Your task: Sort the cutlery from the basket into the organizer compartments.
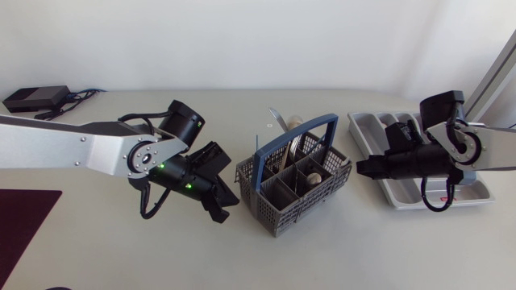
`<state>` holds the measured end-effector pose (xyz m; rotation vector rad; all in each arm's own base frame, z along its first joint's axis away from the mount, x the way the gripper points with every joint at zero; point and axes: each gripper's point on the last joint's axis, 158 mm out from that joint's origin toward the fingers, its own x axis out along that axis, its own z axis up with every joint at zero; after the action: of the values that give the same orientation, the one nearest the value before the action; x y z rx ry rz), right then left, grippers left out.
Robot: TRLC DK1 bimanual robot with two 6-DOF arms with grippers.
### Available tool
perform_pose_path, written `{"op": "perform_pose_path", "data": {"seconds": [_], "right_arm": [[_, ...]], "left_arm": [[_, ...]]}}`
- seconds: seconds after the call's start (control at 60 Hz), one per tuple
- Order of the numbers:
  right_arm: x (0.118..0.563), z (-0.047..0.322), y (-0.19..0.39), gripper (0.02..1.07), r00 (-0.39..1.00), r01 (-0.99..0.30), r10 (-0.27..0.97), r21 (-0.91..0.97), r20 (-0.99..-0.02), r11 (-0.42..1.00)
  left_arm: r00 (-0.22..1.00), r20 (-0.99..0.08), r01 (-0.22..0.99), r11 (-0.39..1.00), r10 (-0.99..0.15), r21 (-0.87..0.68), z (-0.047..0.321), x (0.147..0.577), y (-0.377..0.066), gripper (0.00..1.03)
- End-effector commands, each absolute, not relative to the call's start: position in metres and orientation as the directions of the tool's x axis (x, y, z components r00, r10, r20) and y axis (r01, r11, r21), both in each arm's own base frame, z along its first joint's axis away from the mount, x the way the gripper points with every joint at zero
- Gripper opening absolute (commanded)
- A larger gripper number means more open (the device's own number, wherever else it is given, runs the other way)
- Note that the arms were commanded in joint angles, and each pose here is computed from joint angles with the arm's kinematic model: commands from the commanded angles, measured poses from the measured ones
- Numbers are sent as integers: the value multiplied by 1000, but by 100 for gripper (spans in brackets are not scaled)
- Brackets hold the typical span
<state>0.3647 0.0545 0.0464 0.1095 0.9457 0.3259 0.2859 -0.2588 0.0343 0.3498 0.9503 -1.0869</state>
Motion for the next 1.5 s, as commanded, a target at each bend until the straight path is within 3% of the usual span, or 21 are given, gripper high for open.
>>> {"op": "perform_pose_path", "data": {"seconds": [0.0,0.25,0.533,0.75,1.15,1.483], "right_arm": [[375,53,70,11,544,-261,371,268,-753,927],[357,61,129,11,470,-426,507,317,-723,847],[322,77,192,11,391,-563,567,299,-725,771],[326,78,205,11,394,-562,563,294,-726,773],[357,85,219,11,436,-550,533,254,-725,796],[377,81,223,11,458,-535,515,238,-725,811]], "left_arm": [[138,-783,864,460,-606,-204,35,291,-264,4],[208,-758,830,522,-619,-198,40,316,-248,4],[299,-735,765,613,-609,-197,43,354,-189,4],[305,-734,747,630,-607,-211,34,369,-172,4],[343,-706,755,629,-620,-185,46,412,-180,4],[341,-700,762,621,-627,-185,51,421,-190,4]]}}
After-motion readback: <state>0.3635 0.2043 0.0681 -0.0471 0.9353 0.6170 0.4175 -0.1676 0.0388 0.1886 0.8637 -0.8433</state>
